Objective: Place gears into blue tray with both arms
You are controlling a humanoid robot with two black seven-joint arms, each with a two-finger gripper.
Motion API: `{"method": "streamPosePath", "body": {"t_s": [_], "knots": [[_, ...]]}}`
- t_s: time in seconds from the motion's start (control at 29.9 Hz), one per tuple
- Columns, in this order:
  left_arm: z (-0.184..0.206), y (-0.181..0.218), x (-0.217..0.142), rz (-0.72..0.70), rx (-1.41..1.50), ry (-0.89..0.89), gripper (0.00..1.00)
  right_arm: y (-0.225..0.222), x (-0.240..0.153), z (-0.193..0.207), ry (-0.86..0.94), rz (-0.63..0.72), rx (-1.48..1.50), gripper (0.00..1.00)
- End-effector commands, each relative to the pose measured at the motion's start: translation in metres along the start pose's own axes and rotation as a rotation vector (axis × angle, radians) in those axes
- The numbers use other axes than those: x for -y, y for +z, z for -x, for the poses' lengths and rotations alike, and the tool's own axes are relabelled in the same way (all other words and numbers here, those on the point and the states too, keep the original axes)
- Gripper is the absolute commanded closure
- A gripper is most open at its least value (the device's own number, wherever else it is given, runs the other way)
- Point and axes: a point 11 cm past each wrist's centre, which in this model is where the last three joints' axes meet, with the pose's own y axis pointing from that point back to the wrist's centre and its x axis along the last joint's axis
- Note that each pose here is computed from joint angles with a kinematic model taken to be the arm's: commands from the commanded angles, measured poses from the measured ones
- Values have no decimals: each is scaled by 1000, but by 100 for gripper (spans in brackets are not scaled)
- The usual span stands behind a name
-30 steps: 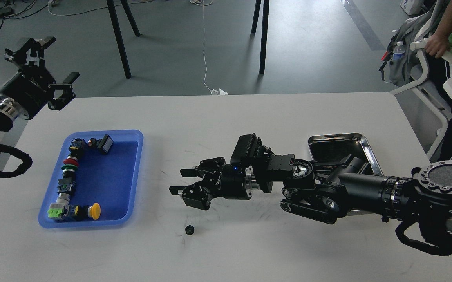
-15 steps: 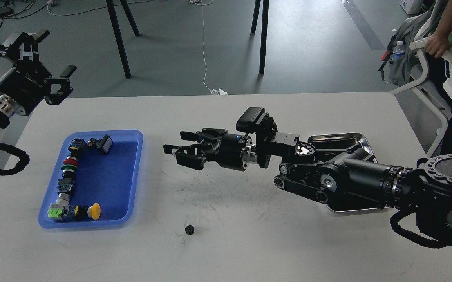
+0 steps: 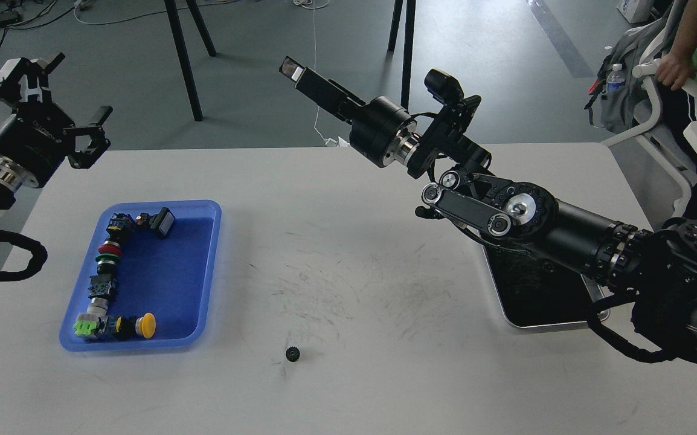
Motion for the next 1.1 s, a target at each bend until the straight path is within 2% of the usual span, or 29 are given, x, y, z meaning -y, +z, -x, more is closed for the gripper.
{"method": "streamPosePath", "body": {"t_s": [0.0, 0.3, 0.43, 0.57, 0.74, 0.94, 1.07], "knots": [[0, -12, 5, -12, 24, 70, 1, 4, -1, -22, 86, 31, 107, 6], [7, -9, 11, 10, 10, 88, 1, 32, -33, -86, 256, 120, 194, 6], [19, -34, 15, -126, 6, 80, 1, 42, -41, -102, 313, 148, 220, 6], [32, -41, 9, -218, 34, 37, 1, 47, -45, -110, 358, 163, 257, 6], [27, -17, -19, -287, 191, -24, 1, 62, -67, -133, 426, 207, 283, 5], [42, 33, -45, -315, 441, -140, 1, 73, -77, -132, 442, 230, 304, 5], [56, 29, -61, -367, 526, -217, 1, 79, -91, -146, 479, 251, 307, 5]]}}
